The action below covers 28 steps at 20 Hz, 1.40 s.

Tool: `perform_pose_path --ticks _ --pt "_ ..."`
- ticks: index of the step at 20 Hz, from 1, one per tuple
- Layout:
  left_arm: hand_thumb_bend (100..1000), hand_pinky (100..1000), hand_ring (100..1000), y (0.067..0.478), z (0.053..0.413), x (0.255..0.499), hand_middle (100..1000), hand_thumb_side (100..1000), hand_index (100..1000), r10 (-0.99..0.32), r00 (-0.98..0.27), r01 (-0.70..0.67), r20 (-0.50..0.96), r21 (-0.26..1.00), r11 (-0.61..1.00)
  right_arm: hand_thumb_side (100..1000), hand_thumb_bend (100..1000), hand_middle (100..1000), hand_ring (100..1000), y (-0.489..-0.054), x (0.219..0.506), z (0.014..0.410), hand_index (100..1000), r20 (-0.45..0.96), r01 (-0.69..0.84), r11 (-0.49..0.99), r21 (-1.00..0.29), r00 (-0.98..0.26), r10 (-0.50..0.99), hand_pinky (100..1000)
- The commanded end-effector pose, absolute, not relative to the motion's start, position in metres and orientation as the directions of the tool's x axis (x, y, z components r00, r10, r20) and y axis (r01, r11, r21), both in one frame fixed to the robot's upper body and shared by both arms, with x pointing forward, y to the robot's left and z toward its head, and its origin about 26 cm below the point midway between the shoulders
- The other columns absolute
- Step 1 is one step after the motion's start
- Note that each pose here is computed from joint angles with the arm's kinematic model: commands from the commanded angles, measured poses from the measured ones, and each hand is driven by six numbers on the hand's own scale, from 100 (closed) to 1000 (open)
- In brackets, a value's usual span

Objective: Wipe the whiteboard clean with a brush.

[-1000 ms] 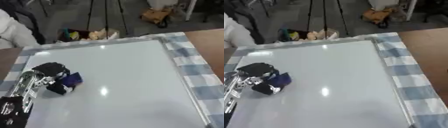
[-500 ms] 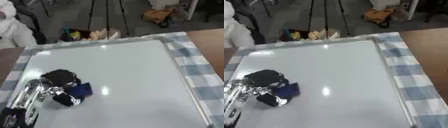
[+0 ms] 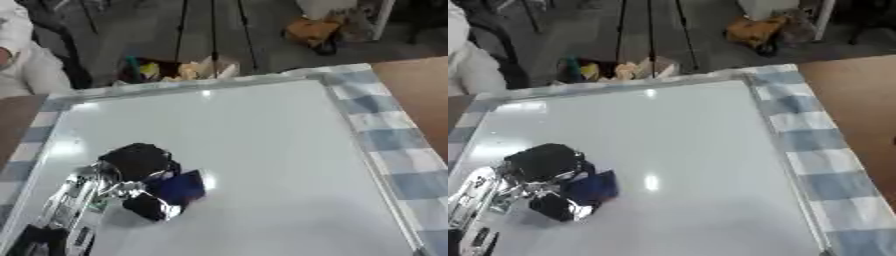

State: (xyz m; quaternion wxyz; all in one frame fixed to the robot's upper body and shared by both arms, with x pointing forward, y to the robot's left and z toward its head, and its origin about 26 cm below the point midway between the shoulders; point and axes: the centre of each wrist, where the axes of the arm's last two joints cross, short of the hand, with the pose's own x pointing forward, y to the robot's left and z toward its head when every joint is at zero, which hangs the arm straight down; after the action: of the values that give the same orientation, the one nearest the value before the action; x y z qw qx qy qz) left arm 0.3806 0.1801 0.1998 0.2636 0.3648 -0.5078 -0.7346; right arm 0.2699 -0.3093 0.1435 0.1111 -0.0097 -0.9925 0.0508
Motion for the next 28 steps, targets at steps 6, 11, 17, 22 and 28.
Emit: perform_pose_path --ticks 6,11,17,22,28 --pt "100 608 476 0.163 0.210 0.370 244 738 369 -0.672 -0.665 -0.031 -0.327 0.910 -0.413 946 100 574 837 -0.312 0.269 0.152 906 0.195 0.007 0.993 -0.120 -0.980 0.030 831" --pt "100 610 479 0.164 0.209 0.367 247 741 371 -0.644 -0.686 -0.038 -0.339 0.900 -0.434 946 100 574 838 -0.313 0.269 0.152 906 0.196 0.007 0.993 -0.120 -0.980 0.031 831" --pt "100 644 519 0.169 0.206 0.367 325 834 461 -0.615 -0.707 -0.023 -0.350 0.880 -0.474 946 100 574 838 -0.313 0.269 0.152 906 0.197 0.008 0.993 -0.121 -0.980 0.032 831" --pt "101 704 677 0.172 0.205 0.368 557 892 711 -0.596 -0.718 -0.007 -0.359 0.860 -0.510 946 100 574 838 -0.313 0.269 0.152 906 0.196 0.009 0.993 -0.121 -0.980 0.032 830" --pt "262 805 860 0.177 0.205 0.368 824 957 921 -0.585 -0.720 -0.006 -0.373 0.847 -0.532 946 100 575 837 -0.313 0.269 0.152 906 0.197 0.009 0.993 -0.120 -0.980 0.033 830"
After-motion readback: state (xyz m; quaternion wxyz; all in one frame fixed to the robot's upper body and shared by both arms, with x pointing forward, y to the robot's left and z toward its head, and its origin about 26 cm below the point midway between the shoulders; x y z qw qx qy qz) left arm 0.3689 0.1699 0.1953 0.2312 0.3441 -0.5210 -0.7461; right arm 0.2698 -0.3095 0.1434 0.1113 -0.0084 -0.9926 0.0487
